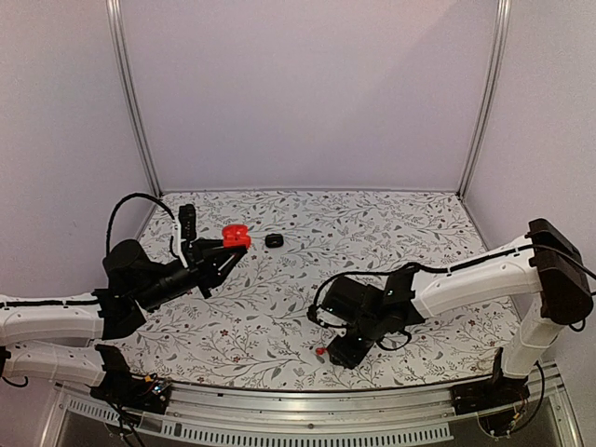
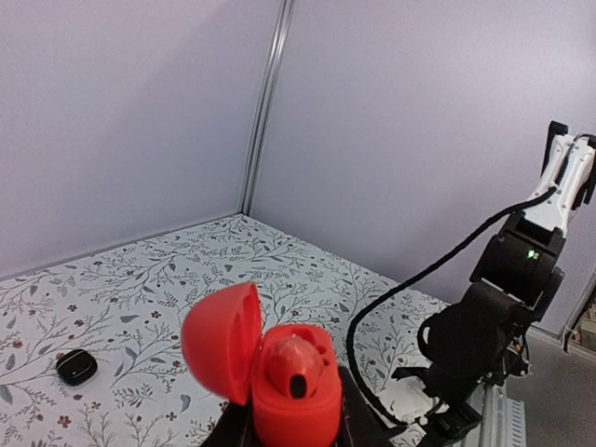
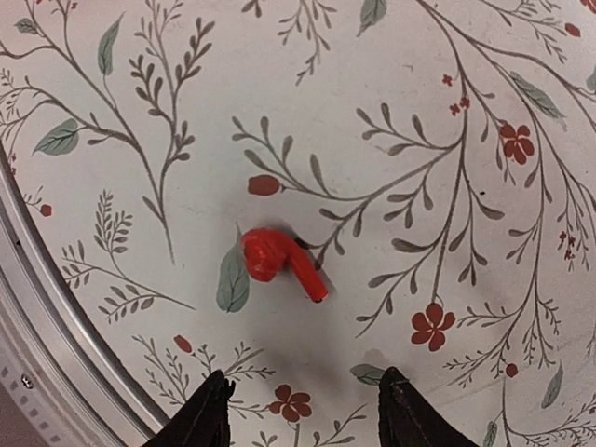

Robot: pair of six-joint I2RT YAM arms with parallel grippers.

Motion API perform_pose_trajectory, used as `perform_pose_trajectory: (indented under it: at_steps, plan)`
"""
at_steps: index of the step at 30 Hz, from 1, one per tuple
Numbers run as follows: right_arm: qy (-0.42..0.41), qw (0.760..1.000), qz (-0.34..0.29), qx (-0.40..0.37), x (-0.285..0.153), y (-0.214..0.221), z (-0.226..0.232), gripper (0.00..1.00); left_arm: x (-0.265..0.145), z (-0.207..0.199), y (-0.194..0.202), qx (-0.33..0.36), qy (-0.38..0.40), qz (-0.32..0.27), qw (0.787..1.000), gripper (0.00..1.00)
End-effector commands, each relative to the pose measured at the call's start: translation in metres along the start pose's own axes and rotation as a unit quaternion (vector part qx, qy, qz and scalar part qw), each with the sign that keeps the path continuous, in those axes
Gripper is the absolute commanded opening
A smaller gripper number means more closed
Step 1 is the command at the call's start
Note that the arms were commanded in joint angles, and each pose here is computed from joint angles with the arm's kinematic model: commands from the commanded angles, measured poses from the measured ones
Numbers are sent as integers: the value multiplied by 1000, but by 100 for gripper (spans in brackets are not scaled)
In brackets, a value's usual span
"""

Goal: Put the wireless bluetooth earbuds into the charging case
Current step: Adjust the right earbud at the corner of the board, then pick up the right earbud from the corner of the board.

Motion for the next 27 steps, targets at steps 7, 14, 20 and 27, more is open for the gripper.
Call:
perform_pose_trajectory:
  at_steps: [7, 14, 20, 27]
  plan:
    - [-10, 984, 58, -169, -2, -31, 24, 50, -1, 11, -9, -10, -16, 5, 1000, 0]
    - [2, 981, 83, -176, 7, -39, 24, 46, -9, 21, -13, -13, -28, 5, 1000, 0]
    - [23, 979, 92, -179, 14, -45, 23, 44, -12, 22, -12, -16, -28, 2, 999, 0]
    - [40, 972, 120, -198, 24, -37, 21, 37, -14, 23, -13, -14, -30, -1, 999, 0]
Point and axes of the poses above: each gripper's point midway between its finger pads, its own x axis out along the fingers, its own z axis along the line the jaws close on, y = z × x, the point moved 3 cm from there along -x, back along the fingers, and after that the axes turned 2 degrees about x, right-handed, at the moved point
